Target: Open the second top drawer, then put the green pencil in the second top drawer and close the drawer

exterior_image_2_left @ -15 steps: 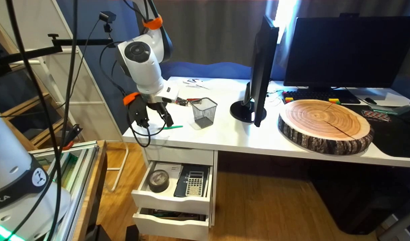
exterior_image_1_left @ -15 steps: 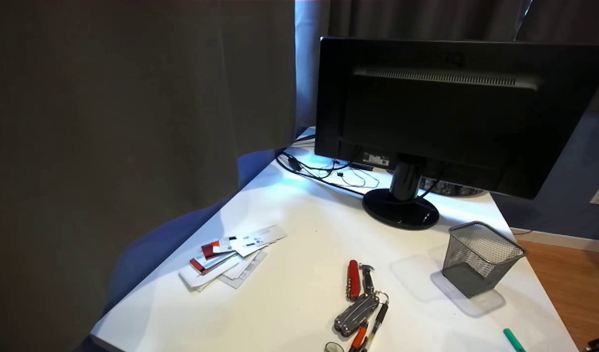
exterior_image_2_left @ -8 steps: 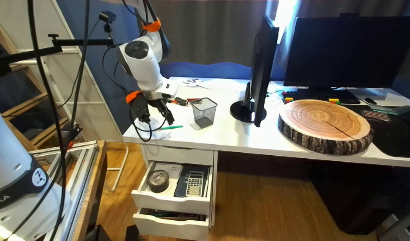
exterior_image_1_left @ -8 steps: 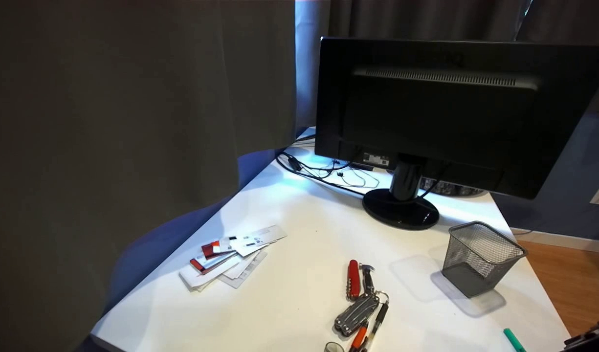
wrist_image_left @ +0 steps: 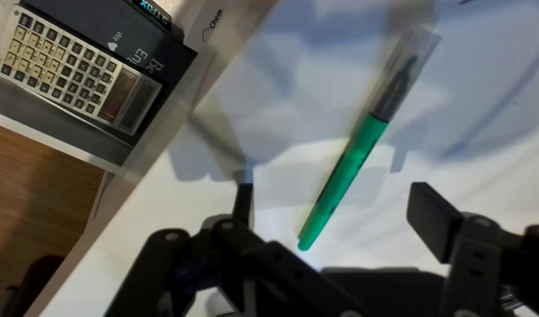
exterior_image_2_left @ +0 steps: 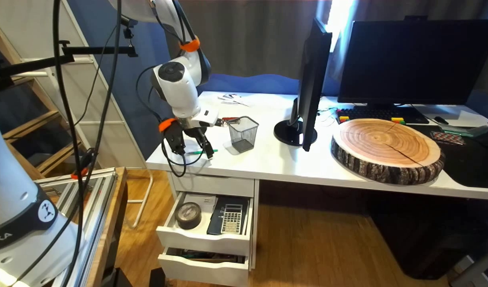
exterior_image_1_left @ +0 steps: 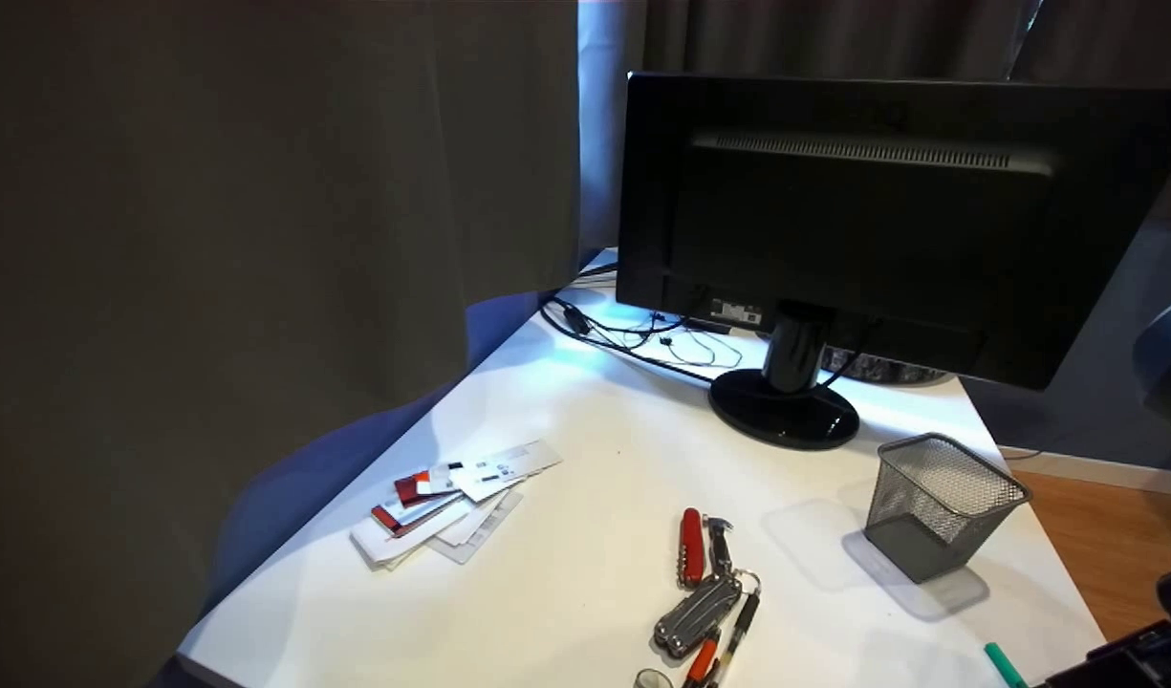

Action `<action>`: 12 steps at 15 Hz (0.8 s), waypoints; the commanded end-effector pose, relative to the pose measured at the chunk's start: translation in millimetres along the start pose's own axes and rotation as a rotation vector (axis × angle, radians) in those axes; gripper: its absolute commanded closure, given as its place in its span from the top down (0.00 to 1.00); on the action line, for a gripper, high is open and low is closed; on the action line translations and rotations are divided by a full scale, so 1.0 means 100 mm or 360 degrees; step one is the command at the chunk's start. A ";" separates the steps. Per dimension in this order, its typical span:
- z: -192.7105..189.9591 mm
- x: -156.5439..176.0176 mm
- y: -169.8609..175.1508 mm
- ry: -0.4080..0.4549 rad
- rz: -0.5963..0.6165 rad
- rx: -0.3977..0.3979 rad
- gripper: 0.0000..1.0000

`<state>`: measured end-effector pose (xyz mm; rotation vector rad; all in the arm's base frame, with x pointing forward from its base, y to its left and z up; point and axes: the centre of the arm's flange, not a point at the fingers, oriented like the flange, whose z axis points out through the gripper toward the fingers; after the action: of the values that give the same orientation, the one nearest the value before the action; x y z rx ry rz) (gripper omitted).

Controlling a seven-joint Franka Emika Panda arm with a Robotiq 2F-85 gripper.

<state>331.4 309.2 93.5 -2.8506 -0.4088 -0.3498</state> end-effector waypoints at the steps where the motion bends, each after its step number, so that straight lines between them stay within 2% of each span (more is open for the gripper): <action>1: 0.17 -0.06 -0.02 0.0007 0.0017 -0.0020 0.58; 7: 0.08 -0.04 0.07 0.0027 0.0020 -0.0063 0.15; 9: 0.02 -0.03 0.11 0.0037 0.0028 -0.0078 0.04; 12: -0.08 0.00 0.23 0.0037 0.0047 -0.0105 0.07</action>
<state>340.9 297.4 87.9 -2.8906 -0.3857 -0.3811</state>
